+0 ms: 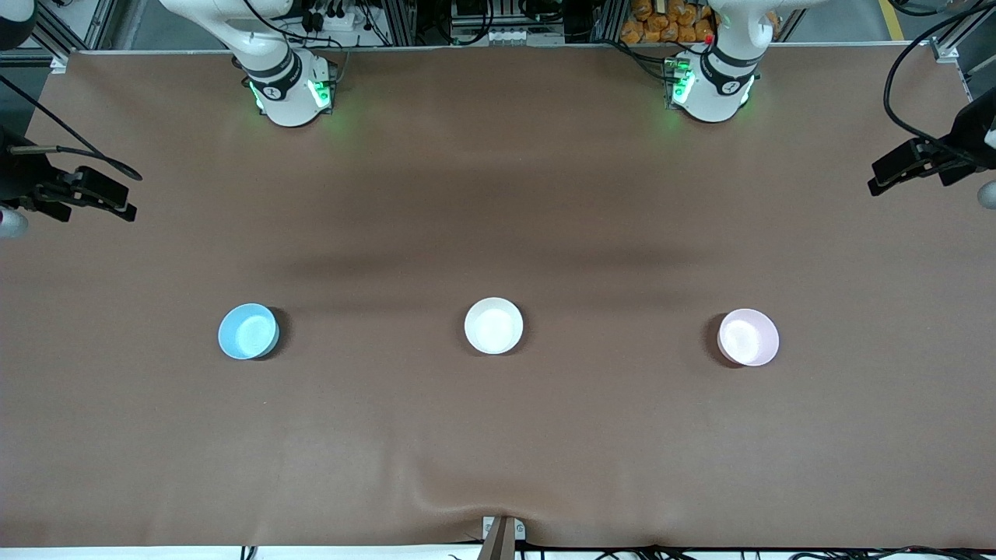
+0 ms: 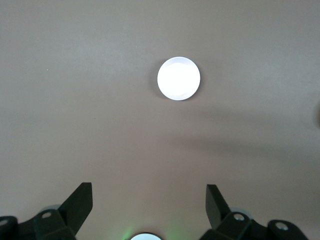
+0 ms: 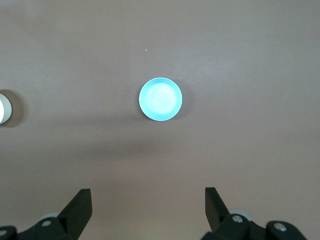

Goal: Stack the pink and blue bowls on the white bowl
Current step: 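Move the left gripper down to the pink bowl rim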

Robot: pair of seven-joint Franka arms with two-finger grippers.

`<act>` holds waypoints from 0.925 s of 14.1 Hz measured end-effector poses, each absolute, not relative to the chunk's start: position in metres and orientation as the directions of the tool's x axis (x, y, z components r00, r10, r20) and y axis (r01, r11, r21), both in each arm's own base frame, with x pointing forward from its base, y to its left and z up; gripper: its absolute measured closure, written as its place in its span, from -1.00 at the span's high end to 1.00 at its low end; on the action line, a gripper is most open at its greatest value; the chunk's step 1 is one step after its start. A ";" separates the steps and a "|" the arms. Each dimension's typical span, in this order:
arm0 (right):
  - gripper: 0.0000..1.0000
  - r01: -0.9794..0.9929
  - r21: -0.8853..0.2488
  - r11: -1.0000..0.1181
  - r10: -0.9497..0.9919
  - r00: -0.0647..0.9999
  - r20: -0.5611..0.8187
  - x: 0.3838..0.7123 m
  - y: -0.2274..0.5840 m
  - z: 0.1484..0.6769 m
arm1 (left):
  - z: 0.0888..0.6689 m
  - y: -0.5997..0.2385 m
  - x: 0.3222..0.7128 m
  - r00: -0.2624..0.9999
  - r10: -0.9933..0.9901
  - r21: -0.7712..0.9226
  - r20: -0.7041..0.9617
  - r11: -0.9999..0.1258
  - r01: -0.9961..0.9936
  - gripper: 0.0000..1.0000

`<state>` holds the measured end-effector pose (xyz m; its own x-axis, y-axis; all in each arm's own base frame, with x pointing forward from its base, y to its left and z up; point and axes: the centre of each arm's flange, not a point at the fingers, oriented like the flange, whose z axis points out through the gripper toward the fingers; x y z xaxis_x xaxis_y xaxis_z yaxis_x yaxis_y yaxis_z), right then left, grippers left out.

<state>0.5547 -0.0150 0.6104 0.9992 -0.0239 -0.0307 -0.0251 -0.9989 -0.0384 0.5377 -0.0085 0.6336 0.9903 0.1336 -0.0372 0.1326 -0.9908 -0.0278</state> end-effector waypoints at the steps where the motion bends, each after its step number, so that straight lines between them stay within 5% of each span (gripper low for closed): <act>1: 1.00 -0.021 -0.038 -0.999 -0.020 0.999 -0.031 0.556 -0.013 0.609 | 0.628 -0.008 0.540 0.991 0.133 -0.027 -0.033 -0.991 0.133 1.00; 13: 1.00 -0.015 -0.036 -0.999 -0.012 0.997 -0.074 0.564 -0.008 0.586 | 0.475 0.004 0.567 0.991 0.117 -0.059 0.066 -0.991 0.121 1.00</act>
<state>0.5637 -0.0082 0.5860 0.9972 -0.0122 -0.0737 -0.0148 -0.9992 -0.0359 0.5666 0.0045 0.4749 0.9909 0.1174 0.0659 0.1213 -0.9909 -0.0585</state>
